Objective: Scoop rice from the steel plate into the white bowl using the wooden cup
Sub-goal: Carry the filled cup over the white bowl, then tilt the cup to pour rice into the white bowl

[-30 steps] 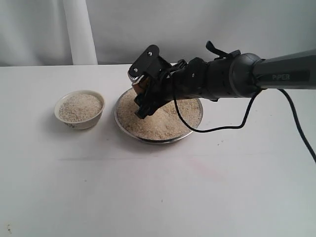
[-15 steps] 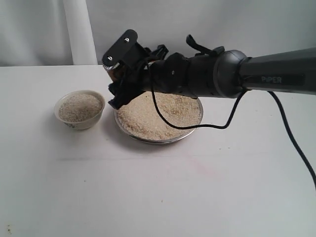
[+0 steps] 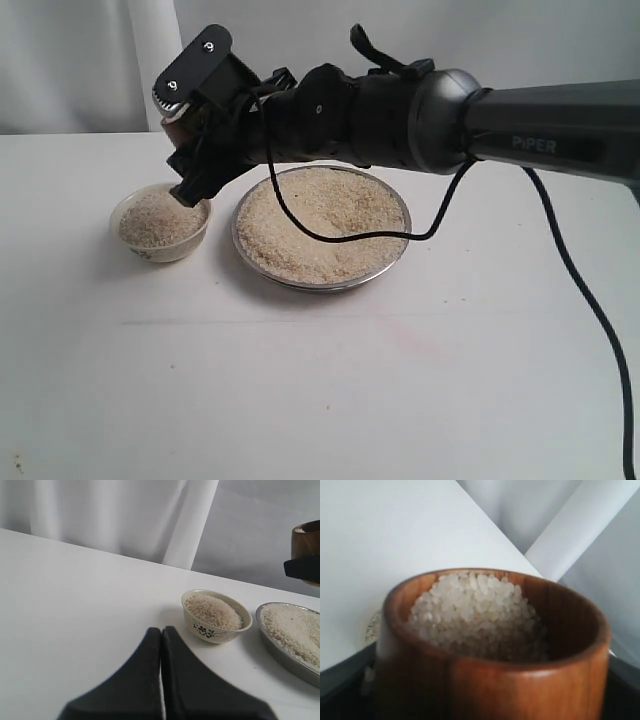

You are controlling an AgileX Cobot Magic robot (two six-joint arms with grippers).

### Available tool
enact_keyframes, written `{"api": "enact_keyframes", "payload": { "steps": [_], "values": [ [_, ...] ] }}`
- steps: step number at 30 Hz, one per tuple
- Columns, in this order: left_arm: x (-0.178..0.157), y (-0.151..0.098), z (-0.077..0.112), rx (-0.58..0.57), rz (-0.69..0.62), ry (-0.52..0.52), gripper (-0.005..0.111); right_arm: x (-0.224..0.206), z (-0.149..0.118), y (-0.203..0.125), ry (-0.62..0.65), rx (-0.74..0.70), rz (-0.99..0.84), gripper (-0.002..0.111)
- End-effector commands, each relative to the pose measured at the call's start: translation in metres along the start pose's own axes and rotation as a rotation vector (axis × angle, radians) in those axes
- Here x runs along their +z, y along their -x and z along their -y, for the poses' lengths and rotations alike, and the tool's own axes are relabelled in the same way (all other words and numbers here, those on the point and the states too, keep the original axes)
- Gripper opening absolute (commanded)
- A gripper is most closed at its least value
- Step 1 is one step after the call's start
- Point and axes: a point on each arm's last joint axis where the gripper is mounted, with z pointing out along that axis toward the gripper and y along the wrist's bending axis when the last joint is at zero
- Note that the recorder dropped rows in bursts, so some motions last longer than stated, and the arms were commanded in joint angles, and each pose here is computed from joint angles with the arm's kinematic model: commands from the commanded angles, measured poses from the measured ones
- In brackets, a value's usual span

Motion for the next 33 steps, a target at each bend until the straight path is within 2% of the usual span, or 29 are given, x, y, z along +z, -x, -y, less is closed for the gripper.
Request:
{"api": "enact_keyframes", "payload": {
  "steps": [1,6,9,18,21,29,33],
  "values": [
    [0.0,0.001,0.001,-0.004,0.011,-0.008,0.0,-0.001,0.0,0.004,0.004,0.017,0.01,0.0],
    [0.0,0.001,0.001,-0.004,0.011,-0.008,0.0,-0.001,0.001,0.002,-0.05,-0.038,-0.033,0.0],
    [0.0,0.001,0.001,-0.004,0.011,-0.008,0.0,-0.001,0.003,0.003,-0.083,0.06,-0.02,0.0],
    [0.0,0.001,0.001,-0.004,0.011,-0.008,0.0,0.02,-0.01,-0.01,-0.065,-0.111,0.011,0.0],
    [0.0,0.001,0.001,-0.004,0.011,-0.008,0.0,0.028,-0.013,-0.014,-0.049,-0.089,0.029,0.0],
    [0.0,0.001,0.001,-0.004,0.011,-0.008,0.0,0.028,0.002,0.001,-0.154,-0.152,0.015,0.0],
    [0.0,0.001,0.001,-0.004,0.011,-0.008,0.0,0.027,0.004,0.003,-0.178,-0.257,-0.006,0.0]
  ]
}}
